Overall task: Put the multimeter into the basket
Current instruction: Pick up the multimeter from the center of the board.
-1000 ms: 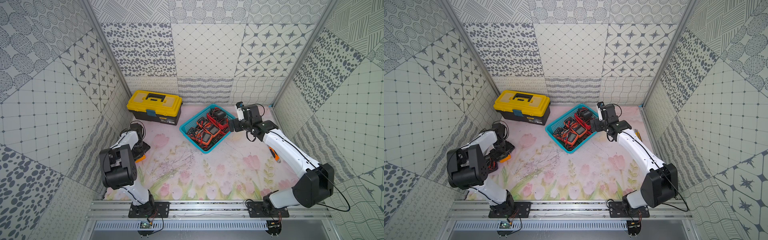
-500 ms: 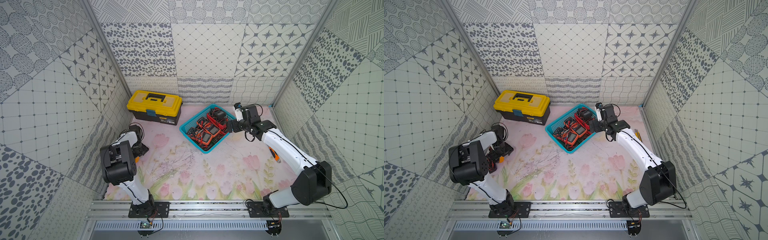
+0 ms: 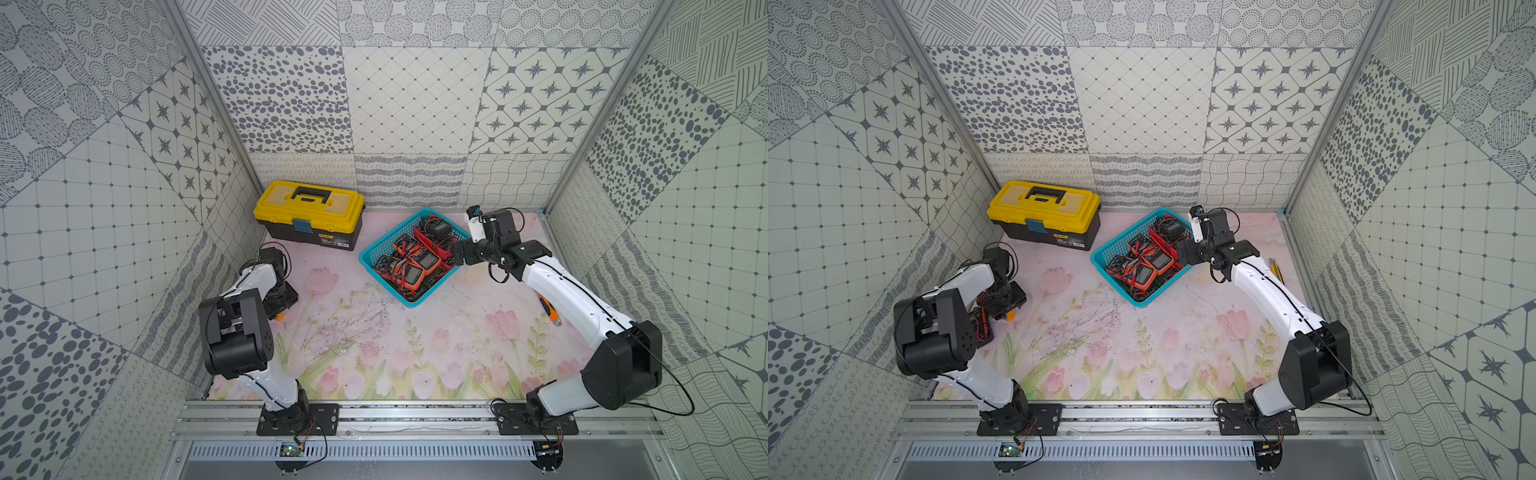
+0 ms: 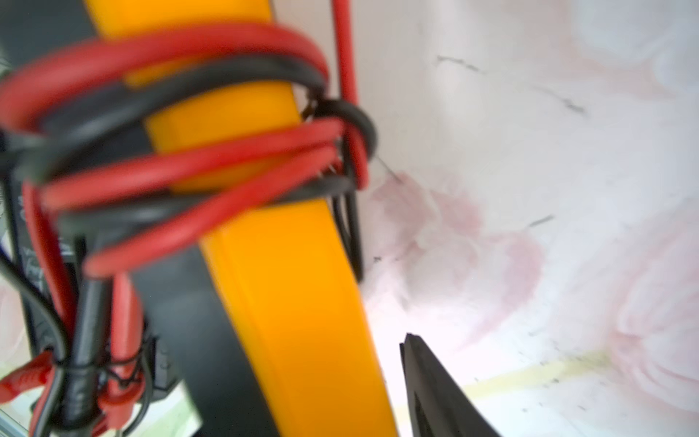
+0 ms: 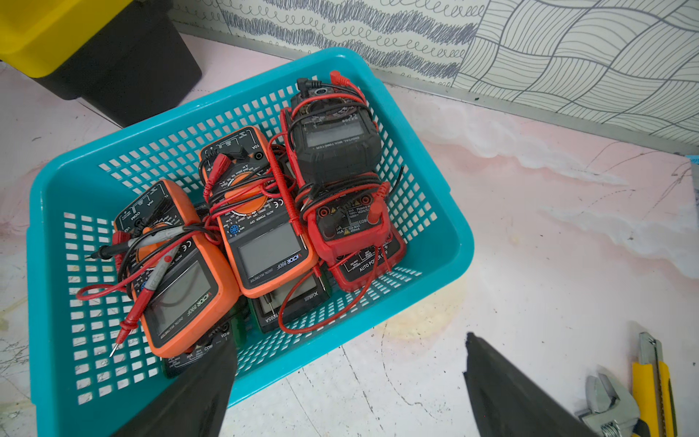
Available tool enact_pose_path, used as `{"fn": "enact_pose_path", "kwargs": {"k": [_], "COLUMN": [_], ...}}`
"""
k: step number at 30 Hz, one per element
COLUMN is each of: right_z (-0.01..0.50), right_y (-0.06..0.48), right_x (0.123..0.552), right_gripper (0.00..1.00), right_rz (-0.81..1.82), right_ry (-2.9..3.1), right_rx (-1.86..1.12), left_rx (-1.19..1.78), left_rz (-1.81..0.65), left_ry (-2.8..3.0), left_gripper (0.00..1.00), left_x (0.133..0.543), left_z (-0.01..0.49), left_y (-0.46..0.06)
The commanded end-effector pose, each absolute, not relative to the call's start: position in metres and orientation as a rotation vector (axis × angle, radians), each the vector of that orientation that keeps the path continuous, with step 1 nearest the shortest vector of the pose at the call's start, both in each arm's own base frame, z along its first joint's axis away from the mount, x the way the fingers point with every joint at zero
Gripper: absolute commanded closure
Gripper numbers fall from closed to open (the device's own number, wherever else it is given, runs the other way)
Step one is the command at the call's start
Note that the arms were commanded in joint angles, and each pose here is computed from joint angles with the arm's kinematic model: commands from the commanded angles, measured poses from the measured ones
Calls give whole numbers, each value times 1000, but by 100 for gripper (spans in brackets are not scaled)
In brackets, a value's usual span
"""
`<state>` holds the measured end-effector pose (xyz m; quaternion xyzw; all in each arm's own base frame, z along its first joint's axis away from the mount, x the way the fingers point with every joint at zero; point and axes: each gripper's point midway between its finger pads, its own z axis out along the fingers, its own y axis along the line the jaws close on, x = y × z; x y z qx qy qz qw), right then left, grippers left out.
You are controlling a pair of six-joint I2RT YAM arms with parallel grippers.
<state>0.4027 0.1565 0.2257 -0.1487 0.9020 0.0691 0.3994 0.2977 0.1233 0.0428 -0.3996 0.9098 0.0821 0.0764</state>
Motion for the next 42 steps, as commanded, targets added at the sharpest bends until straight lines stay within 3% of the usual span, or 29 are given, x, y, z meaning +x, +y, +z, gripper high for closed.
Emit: {"fn": "enact_pose_path", "kwargs": {"k": [1,3,6,13,29,42], "right_z": [229,231,233,230,218,243], "right_y": [162,161,157,158,203,216], "right_x": [410,409,408,410,405,398], "right_gripper": [1,1,1,1,1,1], "right_rz": [210,207,185,193,506,694], "right_ry": [2253,2248,2241,2246,2300,2370], "right_rx": [-361,-357,-346,-340,-321,-277], "left_rx": [-1089,-1038,-1034,-1003,-593,393], "left_rz": [287,345,405,425,342,412], "left_ry": [2788,2805,2820,2820,2768,2285], "left_gripper": [59,67,71,99,100,100], "left_x": [296,298,295,296,290,343], "left_z": [54,58,59,63,92,170], "left_y": [113,111,115,112,28,-81]}}
